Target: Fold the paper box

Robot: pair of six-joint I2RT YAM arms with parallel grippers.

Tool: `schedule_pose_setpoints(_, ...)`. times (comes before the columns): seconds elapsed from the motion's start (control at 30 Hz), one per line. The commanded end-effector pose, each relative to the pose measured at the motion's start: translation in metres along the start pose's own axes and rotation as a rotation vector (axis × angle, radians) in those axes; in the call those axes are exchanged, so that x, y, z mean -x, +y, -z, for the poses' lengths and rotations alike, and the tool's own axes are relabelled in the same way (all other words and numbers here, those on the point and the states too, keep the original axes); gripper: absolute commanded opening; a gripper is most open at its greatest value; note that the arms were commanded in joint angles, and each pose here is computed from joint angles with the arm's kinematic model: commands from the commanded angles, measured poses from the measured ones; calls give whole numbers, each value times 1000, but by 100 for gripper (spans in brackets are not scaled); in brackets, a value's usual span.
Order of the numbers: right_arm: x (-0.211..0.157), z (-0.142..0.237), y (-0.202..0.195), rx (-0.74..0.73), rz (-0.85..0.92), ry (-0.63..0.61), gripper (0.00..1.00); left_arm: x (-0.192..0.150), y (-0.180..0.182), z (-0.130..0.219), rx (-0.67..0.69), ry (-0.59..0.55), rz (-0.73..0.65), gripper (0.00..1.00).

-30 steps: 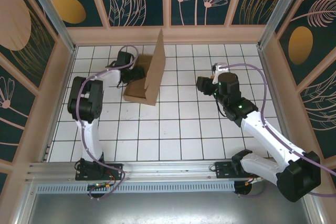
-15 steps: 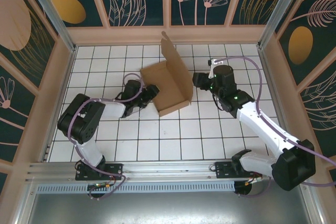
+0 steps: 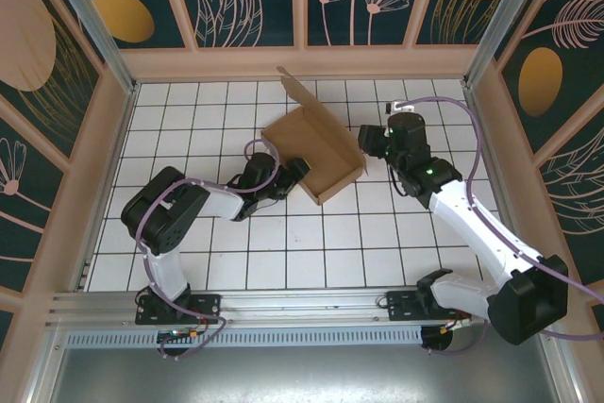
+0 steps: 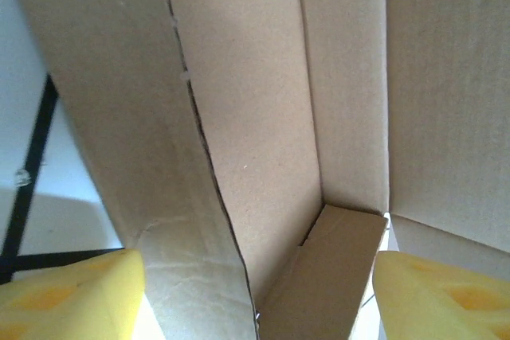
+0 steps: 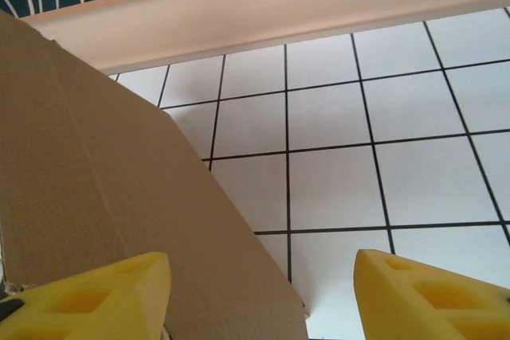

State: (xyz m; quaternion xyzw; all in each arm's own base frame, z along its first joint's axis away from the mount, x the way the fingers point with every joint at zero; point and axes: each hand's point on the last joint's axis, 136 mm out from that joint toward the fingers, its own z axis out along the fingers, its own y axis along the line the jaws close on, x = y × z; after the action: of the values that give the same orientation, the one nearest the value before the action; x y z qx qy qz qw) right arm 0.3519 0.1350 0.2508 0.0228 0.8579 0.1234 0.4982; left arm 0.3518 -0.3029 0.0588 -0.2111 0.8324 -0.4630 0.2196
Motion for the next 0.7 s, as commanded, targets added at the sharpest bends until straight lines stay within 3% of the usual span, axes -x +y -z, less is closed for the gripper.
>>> schedule_pose_setpoints(0.0,21,18,-14,-66,-27,-55,67,10,-15,18,-5,-47,-91,76)
schedule_pose_setpoints(0.17,22,32,-26,-91,-61,-83,74,15,-8,42,69,-76,-184,78)
schedule_pose_setpoints(0.43,-1,42,-35,-63,-161,-7,76,26,-17,73,159,-74,-385,78)
schedule_pose_setpoints(0.67,-29,54,-53,-103,-311,59,76,80,-70,109,206,-283,-652,80)
